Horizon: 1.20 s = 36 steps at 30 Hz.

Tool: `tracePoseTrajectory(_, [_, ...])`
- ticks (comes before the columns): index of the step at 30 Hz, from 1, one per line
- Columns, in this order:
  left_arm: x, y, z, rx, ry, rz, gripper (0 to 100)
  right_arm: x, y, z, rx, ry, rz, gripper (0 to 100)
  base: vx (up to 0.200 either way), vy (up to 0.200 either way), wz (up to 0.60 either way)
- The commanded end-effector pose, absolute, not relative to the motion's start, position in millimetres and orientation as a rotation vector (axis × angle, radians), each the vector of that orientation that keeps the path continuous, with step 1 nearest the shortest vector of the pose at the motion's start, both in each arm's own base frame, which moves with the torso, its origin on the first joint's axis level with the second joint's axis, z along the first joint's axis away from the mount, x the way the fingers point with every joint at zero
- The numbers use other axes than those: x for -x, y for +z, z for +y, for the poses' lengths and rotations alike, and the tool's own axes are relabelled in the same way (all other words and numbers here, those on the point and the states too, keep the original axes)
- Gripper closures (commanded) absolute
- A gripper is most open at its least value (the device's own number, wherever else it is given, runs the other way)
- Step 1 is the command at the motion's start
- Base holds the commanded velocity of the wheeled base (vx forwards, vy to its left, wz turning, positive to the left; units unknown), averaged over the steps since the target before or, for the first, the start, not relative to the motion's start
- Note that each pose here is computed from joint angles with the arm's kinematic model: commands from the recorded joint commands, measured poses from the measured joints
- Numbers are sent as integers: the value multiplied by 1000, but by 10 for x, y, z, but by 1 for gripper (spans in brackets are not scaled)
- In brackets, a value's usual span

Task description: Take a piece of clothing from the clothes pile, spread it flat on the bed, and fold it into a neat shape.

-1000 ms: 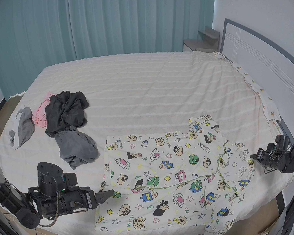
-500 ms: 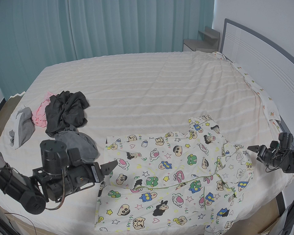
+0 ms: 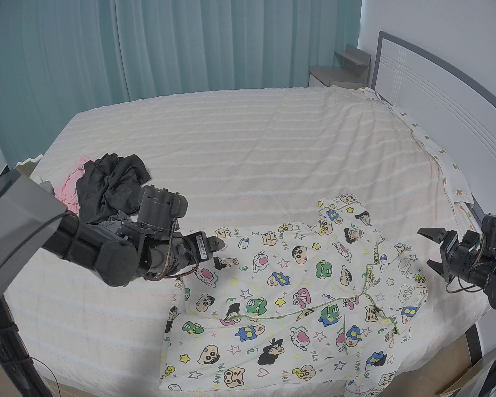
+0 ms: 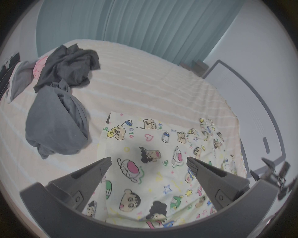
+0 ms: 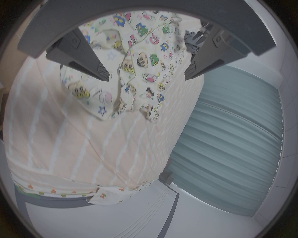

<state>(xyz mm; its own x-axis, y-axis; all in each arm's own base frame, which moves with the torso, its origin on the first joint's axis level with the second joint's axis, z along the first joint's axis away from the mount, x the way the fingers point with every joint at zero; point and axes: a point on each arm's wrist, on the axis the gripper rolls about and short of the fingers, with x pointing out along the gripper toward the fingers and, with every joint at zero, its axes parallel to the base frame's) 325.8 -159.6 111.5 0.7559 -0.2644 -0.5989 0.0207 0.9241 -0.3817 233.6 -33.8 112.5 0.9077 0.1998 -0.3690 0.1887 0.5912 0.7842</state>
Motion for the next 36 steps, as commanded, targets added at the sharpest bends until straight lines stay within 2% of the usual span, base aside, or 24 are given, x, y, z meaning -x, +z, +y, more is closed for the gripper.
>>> tracePoseTrajectory(1, [-3596,744,-1499,386,-64,787,0,-1994,1236,-152,-959,68,430,0,0,0,0])
tracePoseTrajectory(2, [-3596,744,-1499,386,-64,787,0,-1994,1236,-152,-959,68,430,0,0,0,0])
tracePoseTrajectory(5, [-3737,747,-1171,409,-76,794,0,-1936,1122,-112,-929,71,485,0,0,0,0])
tracePoseTrajectory(10, [-3841,820,-992,466,-134,772,0,-1877,1095,-100,-927,71,496,0,0,0,0])
tracePoseTrajectory(17, [-3975,777,-1065,492,-190,711,0,-1808,1075,-89,-923,87,478,0,0,0,0])
tracePoseTrajectory(36, [-4151,574,-1199,483,-203,721,0,-1762,1050,-42,-917,110,488,0,0,0,0])
